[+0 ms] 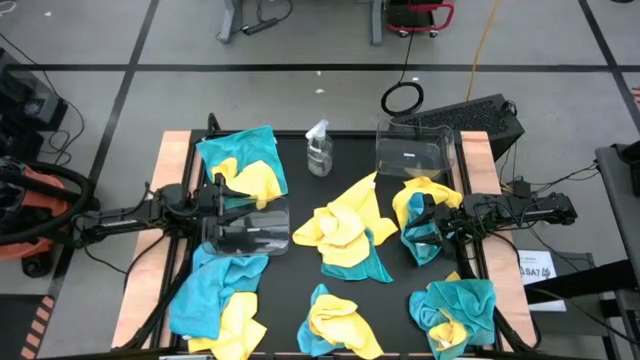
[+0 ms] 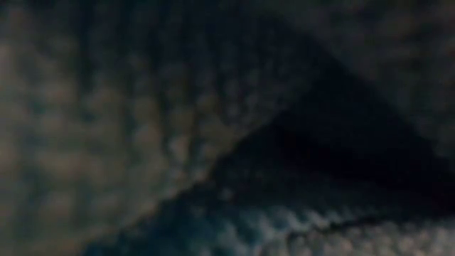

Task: Sort microfiber towel by color & place in baskets

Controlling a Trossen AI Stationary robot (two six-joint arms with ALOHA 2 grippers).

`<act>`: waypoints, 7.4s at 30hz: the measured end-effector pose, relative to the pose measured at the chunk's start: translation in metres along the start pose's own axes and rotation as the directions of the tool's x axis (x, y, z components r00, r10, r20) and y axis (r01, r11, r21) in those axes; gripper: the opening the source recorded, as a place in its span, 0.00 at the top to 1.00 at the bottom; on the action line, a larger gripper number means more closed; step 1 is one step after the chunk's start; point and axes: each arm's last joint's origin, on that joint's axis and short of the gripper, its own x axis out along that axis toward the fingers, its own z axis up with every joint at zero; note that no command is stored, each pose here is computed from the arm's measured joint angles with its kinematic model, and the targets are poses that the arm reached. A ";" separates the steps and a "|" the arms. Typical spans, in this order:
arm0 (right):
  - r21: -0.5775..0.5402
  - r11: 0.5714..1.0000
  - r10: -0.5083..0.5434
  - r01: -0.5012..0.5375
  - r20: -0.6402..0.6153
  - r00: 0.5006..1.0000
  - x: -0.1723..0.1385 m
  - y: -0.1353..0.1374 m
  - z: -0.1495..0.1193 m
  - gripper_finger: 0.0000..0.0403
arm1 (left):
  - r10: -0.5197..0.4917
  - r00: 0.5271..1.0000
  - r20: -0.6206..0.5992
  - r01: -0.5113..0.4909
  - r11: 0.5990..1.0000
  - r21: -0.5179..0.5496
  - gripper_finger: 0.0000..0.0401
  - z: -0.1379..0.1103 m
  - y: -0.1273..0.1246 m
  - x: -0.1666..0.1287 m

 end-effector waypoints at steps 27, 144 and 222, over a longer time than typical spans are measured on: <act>0.000 1.000 0.000 0.000 0.000 1.000 0.000 0.000 0.000 0.52 | 0.000 1.000 0.000 0.000 1.000 0.000 0.45 0.000 0.000 0.000; 0.000 1.000 0.000 0.000 0.000 1.000 0.000 0.000 0.000 0.52 | 0.001 1.000 0.000 -0.001 1.000 0.000 0.45 0.000 0.000 0.000; -0.654 0.720 0.274 0.232 0.576 0.770 -0.022 0.020 0.058 0.52 | 0.000 1.000 0.000 0.000 1.000 0.000 0.45 0.000 0.000 0.000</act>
